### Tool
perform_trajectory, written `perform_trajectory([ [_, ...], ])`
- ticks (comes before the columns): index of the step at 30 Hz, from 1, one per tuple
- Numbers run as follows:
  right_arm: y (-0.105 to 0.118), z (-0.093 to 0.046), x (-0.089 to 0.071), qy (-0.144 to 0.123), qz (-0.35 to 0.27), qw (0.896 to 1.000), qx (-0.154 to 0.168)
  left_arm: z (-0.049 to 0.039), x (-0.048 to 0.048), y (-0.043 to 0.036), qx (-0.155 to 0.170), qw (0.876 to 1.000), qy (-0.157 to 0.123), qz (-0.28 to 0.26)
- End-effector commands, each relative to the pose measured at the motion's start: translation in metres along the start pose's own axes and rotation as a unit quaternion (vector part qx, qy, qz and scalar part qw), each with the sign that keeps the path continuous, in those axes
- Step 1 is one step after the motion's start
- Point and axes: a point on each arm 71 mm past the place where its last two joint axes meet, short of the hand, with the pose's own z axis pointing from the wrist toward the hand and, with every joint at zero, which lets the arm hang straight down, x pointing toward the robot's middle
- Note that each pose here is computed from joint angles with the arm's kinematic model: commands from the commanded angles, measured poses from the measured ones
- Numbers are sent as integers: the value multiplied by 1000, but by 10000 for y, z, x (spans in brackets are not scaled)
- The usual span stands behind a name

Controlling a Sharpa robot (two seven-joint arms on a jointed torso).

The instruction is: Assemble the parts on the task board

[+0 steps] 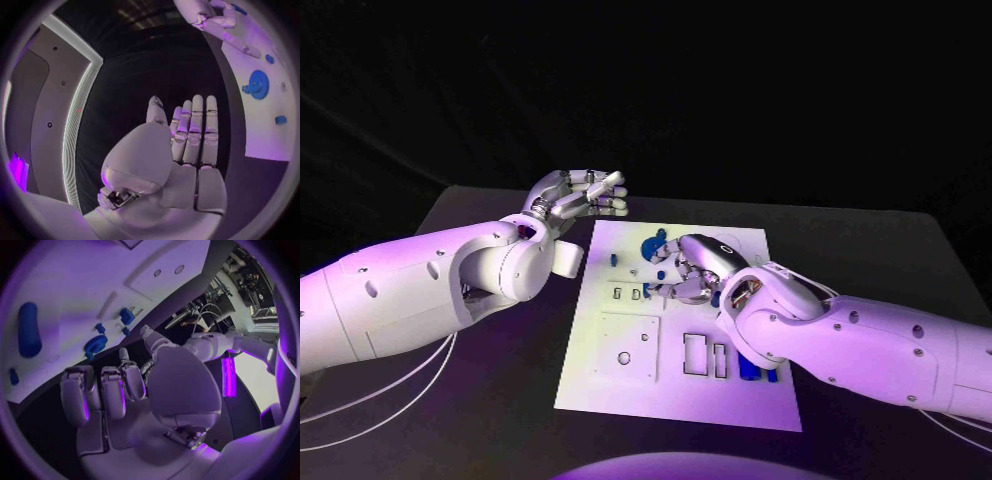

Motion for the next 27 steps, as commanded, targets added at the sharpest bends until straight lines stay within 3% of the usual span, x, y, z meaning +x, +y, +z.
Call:
perform_trajectory([
  [1, 10, -82, -195, -28, 60, 997, -41, 18, 38, 59, -33, 995, 51, 83],
  [5, -122, -190, -468, -42, 93, 994, -36, 29, 8, 129, -73, 986, 66, 137],
  [10, -406, -282, -791, -65, 128, 990, 9, 49, 10, 205, -138, 962, 94, 214],
  [16, -783, -379, -1095, -105, 138, 983, 54, 111, 84, 245, -211, 912, 145, 321],
  [24, -1031, -429, -1253, -124, 140, 978, 89, 219, 182, 242, -271, 850, 175, 416],
  [27, -1071, -430, -1271, -126, 140, 977, 95, 246, 228, 245, -286, 836, 184, 432],
])
